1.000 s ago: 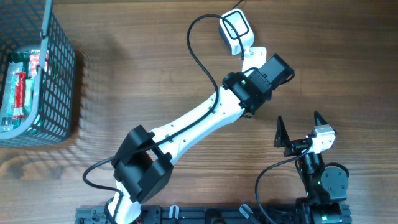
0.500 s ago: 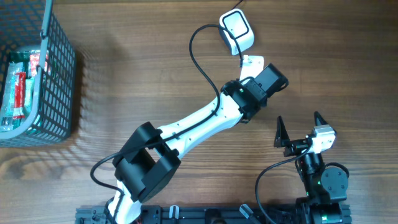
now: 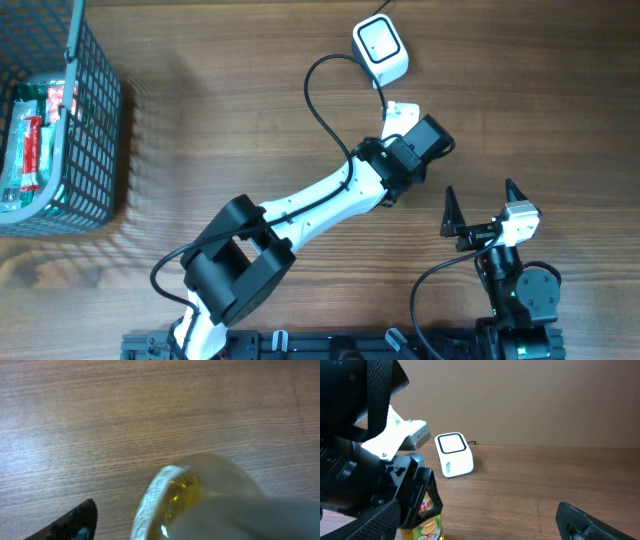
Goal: Scan the item barcode
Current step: 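Hold the oil bottle's barcode under the white scanner with the left gripper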
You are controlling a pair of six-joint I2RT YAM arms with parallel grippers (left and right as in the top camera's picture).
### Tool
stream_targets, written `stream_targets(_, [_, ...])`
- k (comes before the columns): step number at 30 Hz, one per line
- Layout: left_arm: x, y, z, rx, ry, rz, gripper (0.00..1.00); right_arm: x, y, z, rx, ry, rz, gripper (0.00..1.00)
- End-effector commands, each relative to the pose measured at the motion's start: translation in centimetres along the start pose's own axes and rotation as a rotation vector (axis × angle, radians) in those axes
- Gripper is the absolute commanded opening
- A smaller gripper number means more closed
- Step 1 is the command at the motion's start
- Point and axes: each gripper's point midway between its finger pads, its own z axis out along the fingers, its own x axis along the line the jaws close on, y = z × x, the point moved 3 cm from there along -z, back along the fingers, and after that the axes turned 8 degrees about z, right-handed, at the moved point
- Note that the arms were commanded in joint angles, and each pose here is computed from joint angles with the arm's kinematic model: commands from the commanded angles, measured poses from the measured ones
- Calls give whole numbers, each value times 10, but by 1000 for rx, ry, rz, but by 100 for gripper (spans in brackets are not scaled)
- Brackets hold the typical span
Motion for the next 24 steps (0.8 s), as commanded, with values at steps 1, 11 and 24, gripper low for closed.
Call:
stream_targets(1, [0, -3, -1, 11, -3, 6, 88, 1, 0, 0, -2, 11, -9, 100])
stream_targets(11, [-6, 37, -71, -119, -130, 167, 100, 1, 0, 0, -2, 11, -9, 100])
stream_targets(24, [-17, 4, -51, 7, -232, 528, 84, 1, 0, 0, -2, 11, -9, 100])
